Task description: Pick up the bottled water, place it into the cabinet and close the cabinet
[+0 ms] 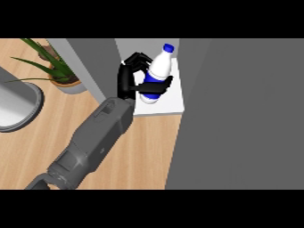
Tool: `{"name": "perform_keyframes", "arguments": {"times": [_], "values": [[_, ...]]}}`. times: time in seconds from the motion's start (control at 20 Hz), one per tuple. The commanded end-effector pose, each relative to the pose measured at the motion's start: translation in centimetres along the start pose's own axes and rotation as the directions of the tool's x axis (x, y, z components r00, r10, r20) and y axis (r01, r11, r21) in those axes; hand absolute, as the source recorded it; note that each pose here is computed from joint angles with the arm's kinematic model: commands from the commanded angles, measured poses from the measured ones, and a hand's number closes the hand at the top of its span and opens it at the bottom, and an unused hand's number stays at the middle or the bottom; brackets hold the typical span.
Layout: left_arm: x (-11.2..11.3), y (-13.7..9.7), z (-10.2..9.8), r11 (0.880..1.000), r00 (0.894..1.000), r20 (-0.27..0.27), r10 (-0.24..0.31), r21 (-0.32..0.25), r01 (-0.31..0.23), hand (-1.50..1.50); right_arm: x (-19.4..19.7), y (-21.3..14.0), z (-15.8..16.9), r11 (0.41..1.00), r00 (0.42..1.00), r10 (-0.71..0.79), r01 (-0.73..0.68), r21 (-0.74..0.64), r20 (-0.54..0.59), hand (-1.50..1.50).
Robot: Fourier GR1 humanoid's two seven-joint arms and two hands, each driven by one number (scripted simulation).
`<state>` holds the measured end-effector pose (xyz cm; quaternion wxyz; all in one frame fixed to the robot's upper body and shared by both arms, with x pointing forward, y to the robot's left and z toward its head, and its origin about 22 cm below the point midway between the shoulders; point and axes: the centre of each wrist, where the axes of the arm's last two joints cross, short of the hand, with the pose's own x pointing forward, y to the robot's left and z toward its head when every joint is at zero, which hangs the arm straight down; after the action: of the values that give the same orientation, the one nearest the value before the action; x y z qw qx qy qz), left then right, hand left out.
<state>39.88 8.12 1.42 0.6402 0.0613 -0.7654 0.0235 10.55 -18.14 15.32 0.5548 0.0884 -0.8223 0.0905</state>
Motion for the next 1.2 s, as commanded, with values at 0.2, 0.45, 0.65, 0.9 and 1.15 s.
{"name": "perform_keyframes", "arguments": {"times": [0.2,0.45,0.65,0.9,1.15], "values": [[-1.4,1.3,-0.8,0.994,0.996,0.027,-0.085,0.064,0.084,1.5,1.5,-0.4,1.0,1.0,0.999,-0.024,0.023,0.022,0.026,-1.5],[0.0,0.9,-2.2,0.979,0.979,0.061,-0.196,0.072,0.191,1.5,1.1,-0.8,0.6,0.999,0.999,-0.017,0.015,0.038,0.041,-1.5],[-0.3,1.3,-2.3,0.975,0.975,0.06,-0.216,0.057,0.213,-1.5,1.9,-0.6,0.8,0.999,0.999,-0.027,0.026,0.021,0.043,-1.5],[0.1,1.6,-2.9,0.985,0.986,0.054,-0.161,0.064,0.157,-1.5,0.5,-0.8,0.3,1.0,0.999,-0.018,0.017,0.024,0.045,-1.5],[-0.9,1.8,-2.1,0.989,0.99,0.056,-0.126,0.085,0.121,-1.5,1.5,-1.3,0.6,0.998,0.999,-0.002,-0.001,0.068,0.043,-1.5]]}}
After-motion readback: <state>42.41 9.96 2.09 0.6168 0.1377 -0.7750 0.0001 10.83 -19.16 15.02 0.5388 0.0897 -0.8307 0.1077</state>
